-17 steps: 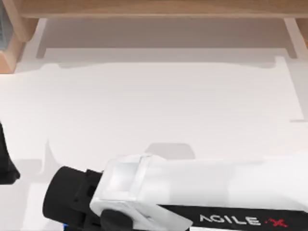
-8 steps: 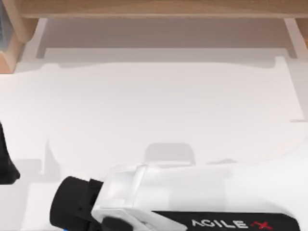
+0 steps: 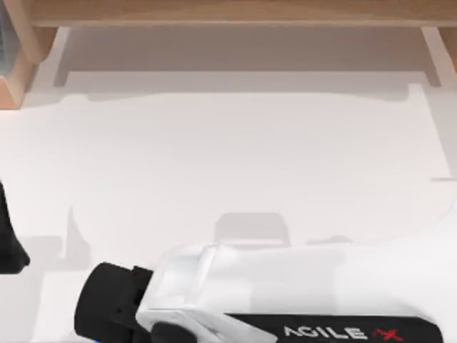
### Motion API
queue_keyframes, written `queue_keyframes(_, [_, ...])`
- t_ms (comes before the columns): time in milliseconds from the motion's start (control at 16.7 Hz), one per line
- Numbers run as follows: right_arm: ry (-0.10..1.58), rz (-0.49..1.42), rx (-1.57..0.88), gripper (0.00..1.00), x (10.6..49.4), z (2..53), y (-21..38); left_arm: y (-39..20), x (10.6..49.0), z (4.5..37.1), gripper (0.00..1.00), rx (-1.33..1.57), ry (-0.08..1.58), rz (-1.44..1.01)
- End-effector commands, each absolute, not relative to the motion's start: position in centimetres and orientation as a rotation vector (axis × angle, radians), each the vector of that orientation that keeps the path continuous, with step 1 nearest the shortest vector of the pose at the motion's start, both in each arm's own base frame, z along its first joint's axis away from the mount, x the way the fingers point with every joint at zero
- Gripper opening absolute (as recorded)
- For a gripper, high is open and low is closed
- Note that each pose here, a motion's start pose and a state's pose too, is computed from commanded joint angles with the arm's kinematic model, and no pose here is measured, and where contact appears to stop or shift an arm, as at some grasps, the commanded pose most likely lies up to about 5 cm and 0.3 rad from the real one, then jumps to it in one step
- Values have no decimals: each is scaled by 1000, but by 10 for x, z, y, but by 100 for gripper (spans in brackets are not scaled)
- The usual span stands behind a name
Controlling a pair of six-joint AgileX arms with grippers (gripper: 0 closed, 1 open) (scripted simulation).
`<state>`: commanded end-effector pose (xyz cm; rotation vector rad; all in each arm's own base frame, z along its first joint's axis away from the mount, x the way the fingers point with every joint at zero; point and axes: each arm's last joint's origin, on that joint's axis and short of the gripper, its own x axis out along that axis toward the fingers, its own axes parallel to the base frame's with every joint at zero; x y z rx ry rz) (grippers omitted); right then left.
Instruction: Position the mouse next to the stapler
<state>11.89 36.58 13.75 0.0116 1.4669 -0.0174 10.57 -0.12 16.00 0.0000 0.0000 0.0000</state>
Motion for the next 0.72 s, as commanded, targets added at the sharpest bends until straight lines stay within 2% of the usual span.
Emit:
queue_keyframes(360, [1467, -17, 12, 98, 119, 138, 366, -1, 106, 160, 100, 0, 0, 0])
queue_keyframes(720, [1467, -17, 12, 100, 119, 138, 366, -1, 106, 160, 100, 0, 0, 0])
